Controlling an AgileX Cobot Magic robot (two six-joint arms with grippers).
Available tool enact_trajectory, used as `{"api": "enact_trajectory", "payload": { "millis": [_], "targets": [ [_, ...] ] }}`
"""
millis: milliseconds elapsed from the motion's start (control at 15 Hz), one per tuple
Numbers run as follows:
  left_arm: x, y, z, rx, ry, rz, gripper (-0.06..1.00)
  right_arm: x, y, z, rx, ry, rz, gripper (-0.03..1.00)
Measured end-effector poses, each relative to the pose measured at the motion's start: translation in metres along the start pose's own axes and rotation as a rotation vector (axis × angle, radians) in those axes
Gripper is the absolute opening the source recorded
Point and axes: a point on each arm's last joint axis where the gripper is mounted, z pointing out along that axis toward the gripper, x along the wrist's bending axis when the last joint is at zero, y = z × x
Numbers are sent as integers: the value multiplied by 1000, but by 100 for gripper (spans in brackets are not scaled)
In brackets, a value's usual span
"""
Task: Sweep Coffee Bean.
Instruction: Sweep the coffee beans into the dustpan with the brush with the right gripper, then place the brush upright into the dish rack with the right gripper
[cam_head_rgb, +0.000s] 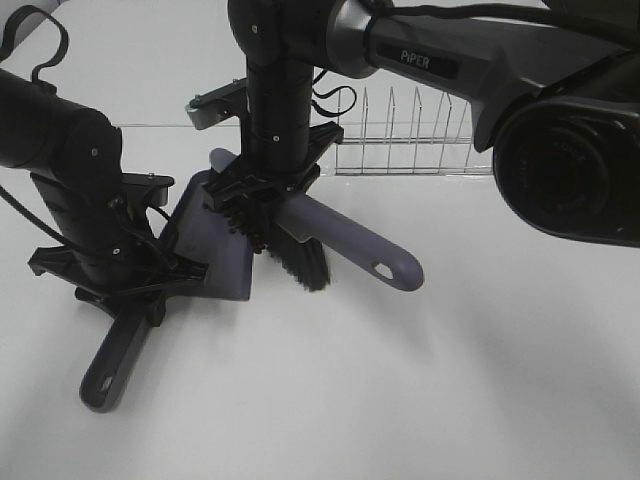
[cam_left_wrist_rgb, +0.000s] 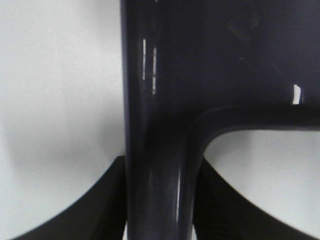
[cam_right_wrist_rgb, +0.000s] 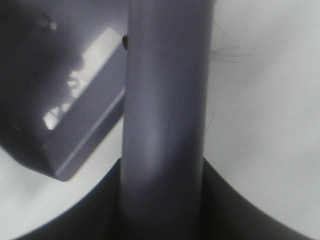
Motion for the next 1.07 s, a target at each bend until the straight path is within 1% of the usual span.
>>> {"api": "enact_trajectory", "payload": {
  "millis": [133, 200, 267, 467, 533, 667, 867, 933, 1067],
  "targets": [
    [0, 0, 0, 0, 0, 0, 35, 9, 6, -3, -31, 92, 10, 37],
    [0, 0, 0, 0, 0, 0, 35, 11, 9, -7, -49, 118, 22, 37],
    [0, 0, 0, 0, 0, 0, 35, 11, 12, -12, -71, 118, 34, 37],
    [0, 0, 0, 0, 0, 0, 35, 1, 20, -31, -137, 19, 59, 37],
    [0, 0, 0, 0, 0, 0, 35, -5, 21, -40, -154, -36, 61, 37],
    [0, 0, 0, 0, 0, 0, 35, -14, 21, -68, -203, -130, 56, 37],
    [0, 0, 0, 0, 0, 0, 35, -25, 19, -118, -292, -208, 56, 37],
    [0, 0, 0, 0, 0, 0, 35, -41, 9, -147, -322, -232, 84, 37],
    [0, 0, 0, 0, 0, 0, 35, -71, -11, -169, -307, -263, 140, 37]
  ]
}}
